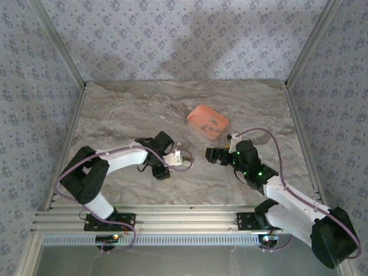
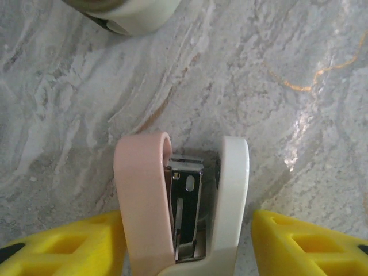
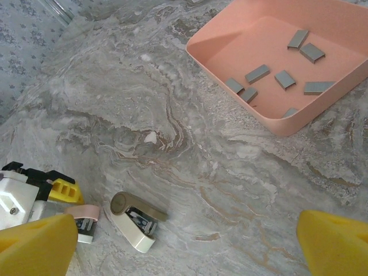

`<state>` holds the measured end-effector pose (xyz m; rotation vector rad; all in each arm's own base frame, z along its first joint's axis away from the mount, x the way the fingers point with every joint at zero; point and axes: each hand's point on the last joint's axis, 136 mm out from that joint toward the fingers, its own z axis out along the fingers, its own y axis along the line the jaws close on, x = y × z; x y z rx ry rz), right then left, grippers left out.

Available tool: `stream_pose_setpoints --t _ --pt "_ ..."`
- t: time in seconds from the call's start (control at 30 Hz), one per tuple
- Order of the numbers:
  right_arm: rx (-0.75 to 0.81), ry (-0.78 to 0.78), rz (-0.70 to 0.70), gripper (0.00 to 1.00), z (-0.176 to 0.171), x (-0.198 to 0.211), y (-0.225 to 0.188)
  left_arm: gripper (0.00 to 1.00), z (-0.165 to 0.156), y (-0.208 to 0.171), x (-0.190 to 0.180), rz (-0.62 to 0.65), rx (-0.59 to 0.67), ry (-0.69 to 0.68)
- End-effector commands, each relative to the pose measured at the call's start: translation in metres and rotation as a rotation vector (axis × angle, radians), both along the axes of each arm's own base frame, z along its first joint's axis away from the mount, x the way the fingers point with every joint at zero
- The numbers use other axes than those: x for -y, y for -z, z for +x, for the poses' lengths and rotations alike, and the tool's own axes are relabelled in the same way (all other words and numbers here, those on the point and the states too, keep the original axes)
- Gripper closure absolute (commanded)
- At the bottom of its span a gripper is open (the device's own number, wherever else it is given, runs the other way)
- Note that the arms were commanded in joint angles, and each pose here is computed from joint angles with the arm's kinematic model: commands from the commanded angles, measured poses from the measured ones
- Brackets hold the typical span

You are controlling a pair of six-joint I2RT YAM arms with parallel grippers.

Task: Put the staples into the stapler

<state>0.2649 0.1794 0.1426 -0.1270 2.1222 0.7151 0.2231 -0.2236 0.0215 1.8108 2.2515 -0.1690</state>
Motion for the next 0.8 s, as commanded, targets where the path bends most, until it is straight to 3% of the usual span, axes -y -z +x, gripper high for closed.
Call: stream_pose_setpoints --t 0.0,0.37,0.77 --pt "0.016 -0.024 0.001 0.0 -0.001 -0.004 -0.005 0.47 0.002 -0.004 0.01 -0.051 -0.016 0.007" --pt "-0.009 -0.035 -0.004 0.0 -0.004 -0.005 0.003 0.66 0.009 -0.018 0.009 -0.11 0.027 -0.046" --pt "0.004 -0.069 -0.013 0.0 0.001 -0.021 0.001 0.69 0.016 -0.052 0.007 -0.268 0.161 -0.153"
